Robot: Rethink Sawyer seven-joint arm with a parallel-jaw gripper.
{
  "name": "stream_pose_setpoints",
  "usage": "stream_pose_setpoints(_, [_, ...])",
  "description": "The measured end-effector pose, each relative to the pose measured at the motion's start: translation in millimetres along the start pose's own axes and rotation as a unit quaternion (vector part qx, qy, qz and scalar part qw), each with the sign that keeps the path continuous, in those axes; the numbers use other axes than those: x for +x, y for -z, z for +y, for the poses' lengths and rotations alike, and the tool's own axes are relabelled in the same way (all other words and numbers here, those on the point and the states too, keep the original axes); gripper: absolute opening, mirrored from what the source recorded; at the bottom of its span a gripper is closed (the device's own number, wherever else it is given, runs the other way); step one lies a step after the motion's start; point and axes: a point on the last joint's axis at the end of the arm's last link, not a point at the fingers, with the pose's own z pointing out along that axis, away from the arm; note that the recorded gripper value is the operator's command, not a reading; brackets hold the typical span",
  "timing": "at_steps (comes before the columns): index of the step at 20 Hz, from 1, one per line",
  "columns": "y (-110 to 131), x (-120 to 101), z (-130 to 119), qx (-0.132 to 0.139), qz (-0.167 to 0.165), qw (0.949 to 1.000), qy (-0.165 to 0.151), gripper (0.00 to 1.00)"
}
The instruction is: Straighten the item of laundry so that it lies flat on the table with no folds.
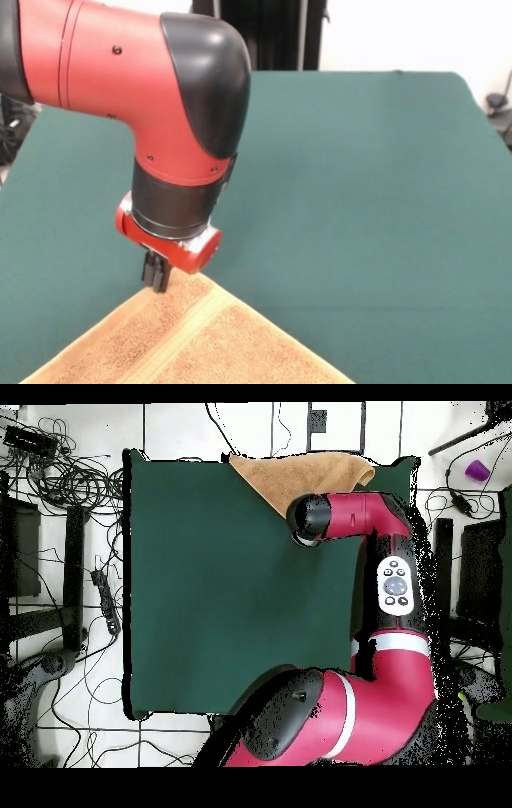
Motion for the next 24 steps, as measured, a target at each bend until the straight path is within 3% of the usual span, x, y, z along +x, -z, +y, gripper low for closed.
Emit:
stream_pose_setpoints(12, [-4.0, -1.8, 1.8, -0.001, -0.003, 1.0, -0.002, 0.0])
stream_pose_setpoints(24, [-6.1, -45.0, 16.5, 0.002, -0.03, 0.999, -0.034, 0.0])
